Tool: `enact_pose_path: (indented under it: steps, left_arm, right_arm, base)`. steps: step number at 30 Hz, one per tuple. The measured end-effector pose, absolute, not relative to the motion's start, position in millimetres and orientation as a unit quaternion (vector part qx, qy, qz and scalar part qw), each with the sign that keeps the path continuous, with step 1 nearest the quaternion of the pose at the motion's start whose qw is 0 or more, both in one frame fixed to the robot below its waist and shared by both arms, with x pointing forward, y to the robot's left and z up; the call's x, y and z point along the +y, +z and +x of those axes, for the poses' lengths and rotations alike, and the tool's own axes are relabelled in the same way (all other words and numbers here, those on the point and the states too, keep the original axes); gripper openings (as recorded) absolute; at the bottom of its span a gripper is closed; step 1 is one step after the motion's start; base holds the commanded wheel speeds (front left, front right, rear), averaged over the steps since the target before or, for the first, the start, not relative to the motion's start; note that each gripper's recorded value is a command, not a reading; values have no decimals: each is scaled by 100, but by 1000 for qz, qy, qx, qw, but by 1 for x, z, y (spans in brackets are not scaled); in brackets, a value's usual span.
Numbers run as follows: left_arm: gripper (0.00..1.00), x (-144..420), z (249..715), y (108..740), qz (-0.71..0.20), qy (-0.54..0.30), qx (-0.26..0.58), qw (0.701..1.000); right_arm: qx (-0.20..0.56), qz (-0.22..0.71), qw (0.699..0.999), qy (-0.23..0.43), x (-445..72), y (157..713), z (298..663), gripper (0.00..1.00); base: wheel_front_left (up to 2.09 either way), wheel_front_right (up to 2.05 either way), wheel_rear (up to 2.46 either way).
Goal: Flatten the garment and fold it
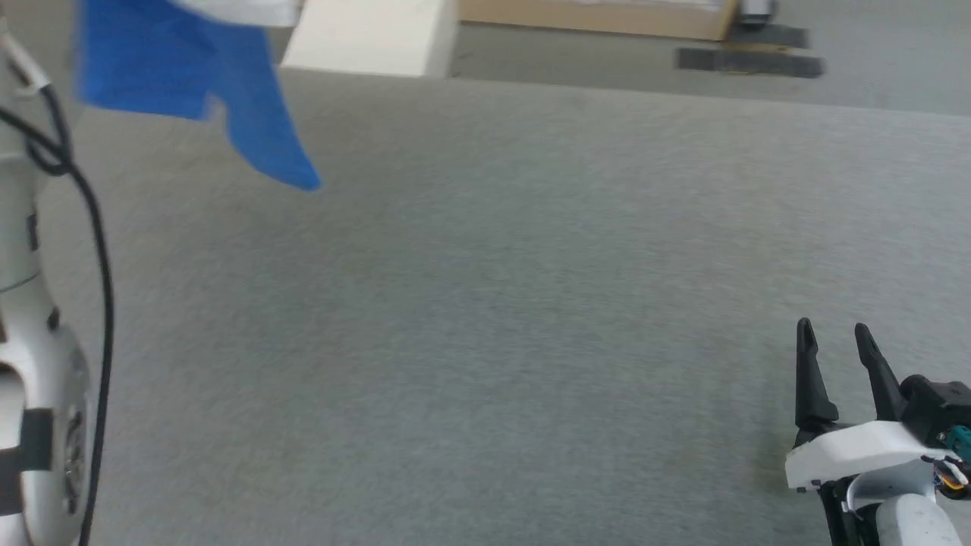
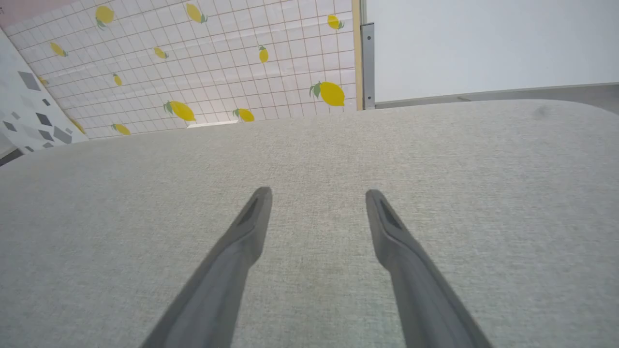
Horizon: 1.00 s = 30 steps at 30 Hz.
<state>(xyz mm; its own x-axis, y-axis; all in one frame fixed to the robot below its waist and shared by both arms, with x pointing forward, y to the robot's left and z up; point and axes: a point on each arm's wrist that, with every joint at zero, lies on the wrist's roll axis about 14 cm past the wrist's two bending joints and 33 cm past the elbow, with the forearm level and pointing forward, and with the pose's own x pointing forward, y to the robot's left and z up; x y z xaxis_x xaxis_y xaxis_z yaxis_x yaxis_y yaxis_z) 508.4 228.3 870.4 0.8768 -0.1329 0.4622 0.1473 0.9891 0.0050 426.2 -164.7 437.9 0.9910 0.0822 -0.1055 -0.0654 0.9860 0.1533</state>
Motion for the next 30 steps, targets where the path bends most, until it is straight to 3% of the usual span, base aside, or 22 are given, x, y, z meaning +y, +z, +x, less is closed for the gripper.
enact_pose_path:
  steps: [4, 9, 17, 22, 25, 30]
  left_arm:
    - [0, 171, 518, 876, -33, -143, -233, 961]
    - [0, 101, 535, 838, -24, -220, -156, 963]
    - [0, 18, 528, 666, 31, -309, 71, 948]
    - [0, 6, 477, 538, 46, -337, 237, 910]
    - [0, 12, 424, 455, 57, -344, 358, 866]
    - [0, 10, 353, 397, 55, -370, 456, 808]
  right_arm:
    - [50, 71, 996, -3, -194, 443, 410, 100]
    - [41, 71, 995, -57, -232, 449, 389, 100]
    - [36, 68, 991, -114, -268, 453, 358, 100]
    - [36, 68, 990, -116, -270, 453, 353, 100]
    - [37, 69, 991, -107, -264, 452, 356, 100]
    - [34, 75, 992, -97, -257, 454, 360, 100]
  base:
    - [0, 0, 0]
    - [0, 0, 0]
    - [0, 0, 0]
    - [0, 0, 0]
    - [0, 0, 0]
    - [0, 0, 0]
